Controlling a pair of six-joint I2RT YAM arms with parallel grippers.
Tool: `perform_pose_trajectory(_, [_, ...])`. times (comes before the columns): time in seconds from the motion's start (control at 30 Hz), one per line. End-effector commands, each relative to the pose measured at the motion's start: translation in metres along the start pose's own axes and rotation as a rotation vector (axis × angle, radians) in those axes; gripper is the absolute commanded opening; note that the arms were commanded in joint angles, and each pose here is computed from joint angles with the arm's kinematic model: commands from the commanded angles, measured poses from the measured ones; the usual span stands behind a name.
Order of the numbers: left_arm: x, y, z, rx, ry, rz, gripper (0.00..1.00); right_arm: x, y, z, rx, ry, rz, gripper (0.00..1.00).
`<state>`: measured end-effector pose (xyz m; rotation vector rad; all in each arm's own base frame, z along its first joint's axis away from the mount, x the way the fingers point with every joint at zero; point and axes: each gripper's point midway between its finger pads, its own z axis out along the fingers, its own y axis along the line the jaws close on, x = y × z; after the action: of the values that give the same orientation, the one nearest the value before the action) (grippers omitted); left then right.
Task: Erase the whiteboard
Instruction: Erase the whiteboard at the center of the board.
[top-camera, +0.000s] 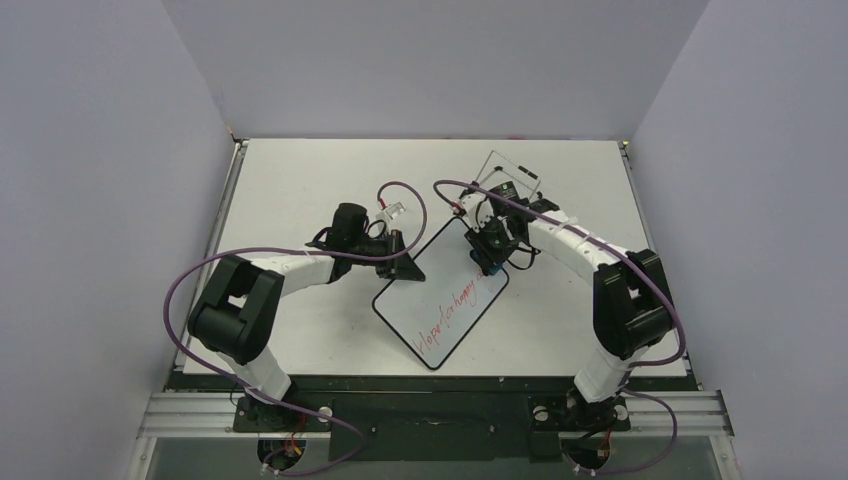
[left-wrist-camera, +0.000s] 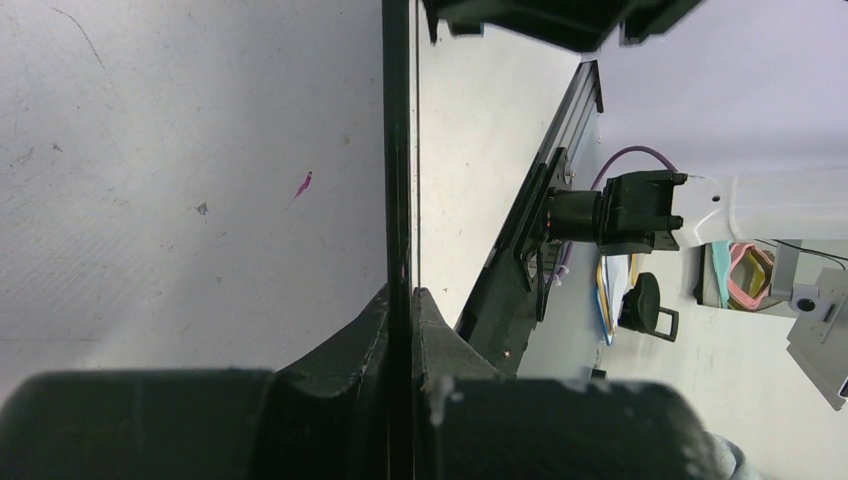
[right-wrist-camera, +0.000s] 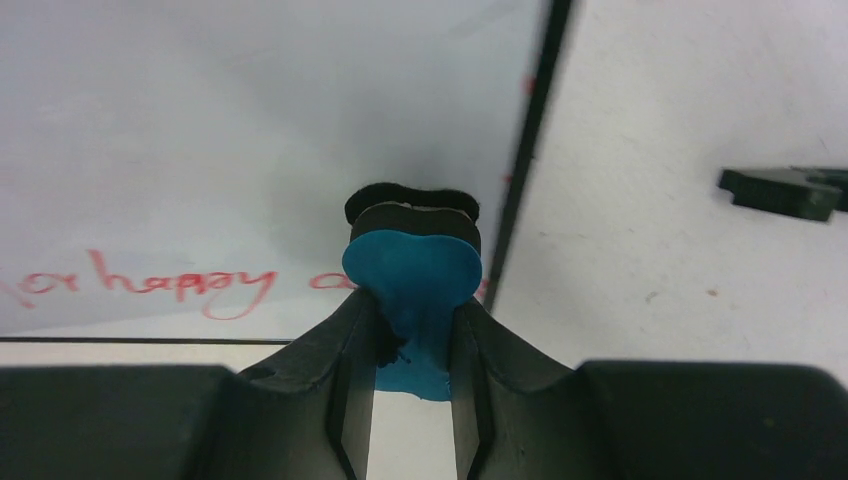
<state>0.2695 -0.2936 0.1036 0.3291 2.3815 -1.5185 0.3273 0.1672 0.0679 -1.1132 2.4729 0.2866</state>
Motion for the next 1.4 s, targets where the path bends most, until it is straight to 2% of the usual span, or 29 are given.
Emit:
perform_pose_trajectory(0.0, [-0.025,-0.032,-0.004,0.084,-0.057,0.147,0.00,-0.025,0.042,-0.015,-0.116,-0.091,-0.124,0.00])
perform_pose_trajectory(0.1, [-0.026,-0.033,-0.004,0.086,-0.056,0.147,0.00,-0.036,0.041,-0.015,-0.078,-0.108,-0.128,0.00])
perform_pose_trajectory(0.2, [-0.025,-0.033,-0.005,0.087,-0.056,0.146,0.00,-0.050,0.001,-0.014,0.068,-0.131,0.000,0.00])
perform_pose_trajectory(0.37, [-0.023,-0.033,-0.004,0.089,-0.054,0.147,0.00,-0.040,-0.047,-0.009,0.162,-0.108,0.127,0.00])
perform_pose_trajectory(0.5, [-0.025,-0.034,-0.004,0.093,-0.057,0.150,0.00,-0.016,-0.043,-0.004,0.129,-0.042,0.102,0.00])
perform_pose_trajectory(0.63, [-0.027,-0.035,-0.005,0.097,-0.057,0.152,0.00,-0.006,-0.028,-0.007,0.081,-0.041,0.061,0.00])
perform_pose_trajectory(0.87, [-0.026,-0.033,-0.004,0.092,-0.054,0.146,0.00,-0.041,-0.017,-0.029,0.073,-0.156,0.053,0.00])
perform_pose_trajectory(1.23, [-0.026,-0.033,-0.004,0.091,-0.055,0.147,0.00,-0.058,-0.028,-0.006,0.117,-0.106,0.095,0.00])
perform_pose_trajectory(1.37, [-0.026,-0.034,-0.004,0.096,-0.056,0.151,0.00,-0.043,-0.029,0.000,0.121,-0.044,0.083,0.00])
